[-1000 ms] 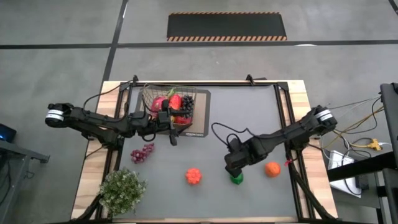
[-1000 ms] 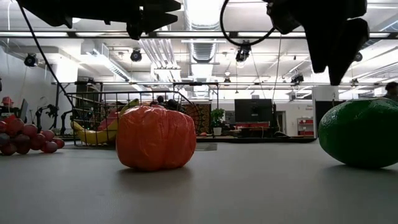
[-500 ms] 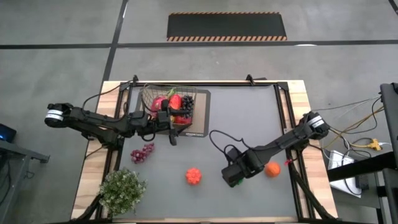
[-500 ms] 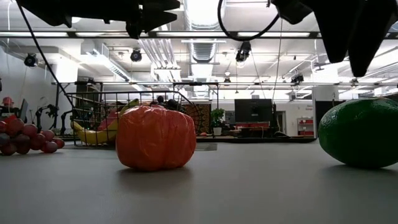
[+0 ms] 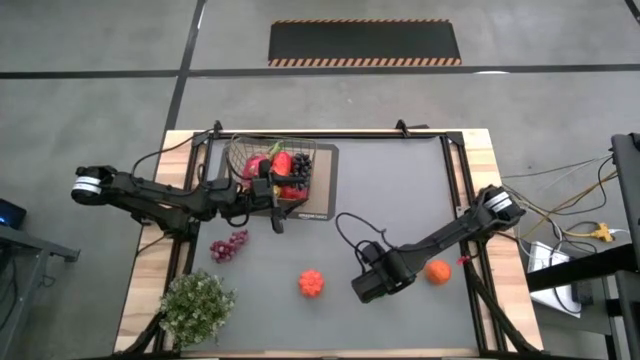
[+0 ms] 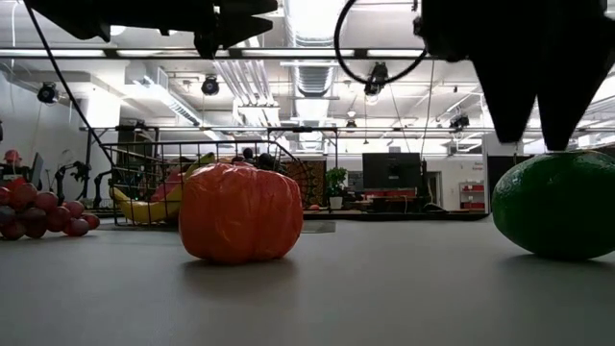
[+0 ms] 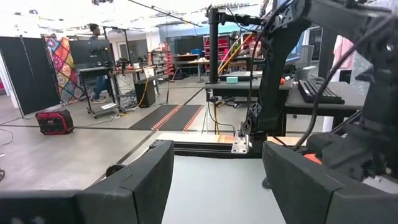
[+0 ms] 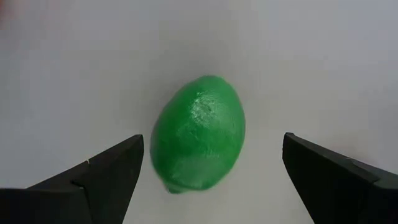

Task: Build produce basket
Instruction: Put the green lime into the wire basket

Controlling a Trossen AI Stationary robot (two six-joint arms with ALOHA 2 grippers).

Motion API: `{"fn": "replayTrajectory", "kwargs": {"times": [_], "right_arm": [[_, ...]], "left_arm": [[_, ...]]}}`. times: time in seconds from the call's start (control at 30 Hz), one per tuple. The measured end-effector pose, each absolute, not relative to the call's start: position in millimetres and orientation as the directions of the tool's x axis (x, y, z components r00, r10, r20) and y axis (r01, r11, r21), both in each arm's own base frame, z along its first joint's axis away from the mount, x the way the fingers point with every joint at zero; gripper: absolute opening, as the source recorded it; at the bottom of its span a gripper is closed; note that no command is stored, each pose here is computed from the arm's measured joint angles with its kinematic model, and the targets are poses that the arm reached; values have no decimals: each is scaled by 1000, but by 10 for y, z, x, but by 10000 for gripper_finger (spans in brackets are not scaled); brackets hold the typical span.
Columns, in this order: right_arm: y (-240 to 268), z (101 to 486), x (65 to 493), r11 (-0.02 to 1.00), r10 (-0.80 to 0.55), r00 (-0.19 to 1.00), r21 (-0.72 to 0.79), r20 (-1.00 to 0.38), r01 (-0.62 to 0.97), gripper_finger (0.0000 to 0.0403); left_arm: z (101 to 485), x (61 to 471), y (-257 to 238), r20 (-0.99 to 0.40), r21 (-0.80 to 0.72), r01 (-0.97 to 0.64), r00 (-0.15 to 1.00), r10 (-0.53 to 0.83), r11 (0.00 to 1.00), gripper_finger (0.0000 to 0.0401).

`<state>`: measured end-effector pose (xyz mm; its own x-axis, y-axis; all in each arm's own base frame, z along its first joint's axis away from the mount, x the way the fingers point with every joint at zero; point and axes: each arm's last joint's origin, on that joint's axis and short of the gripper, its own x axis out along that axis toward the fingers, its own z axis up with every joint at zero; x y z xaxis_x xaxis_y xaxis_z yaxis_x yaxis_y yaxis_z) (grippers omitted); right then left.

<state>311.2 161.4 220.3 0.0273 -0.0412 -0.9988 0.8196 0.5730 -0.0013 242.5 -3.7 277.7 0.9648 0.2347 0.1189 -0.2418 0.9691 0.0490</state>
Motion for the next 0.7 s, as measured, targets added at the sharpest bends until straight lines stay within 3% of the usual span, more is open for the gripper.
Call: {"fn": "replayTrajectory", "kwargs": {"times": [0.33, 0.63, 0.7], "right_arm": [[1692, 1866, 3197, 619, -34, -72, -78, -997, 782, 358], [1718, 1799, 3252, 653, -29, -41, -50, -999, 756, 239], [1717, 1802, 3253, 677, -39, -34, -51, -999, 734, 231]], "left_arm": [[2779, 2424, -35, 120, 49, -243, 965, 235, 969, 228], [2780, 2424, -35, 120, 48, -243, 964, 235, 969, 228], [2779, 2424, -39, 120, 48, -241, 965, 234, 969, 228]]}}
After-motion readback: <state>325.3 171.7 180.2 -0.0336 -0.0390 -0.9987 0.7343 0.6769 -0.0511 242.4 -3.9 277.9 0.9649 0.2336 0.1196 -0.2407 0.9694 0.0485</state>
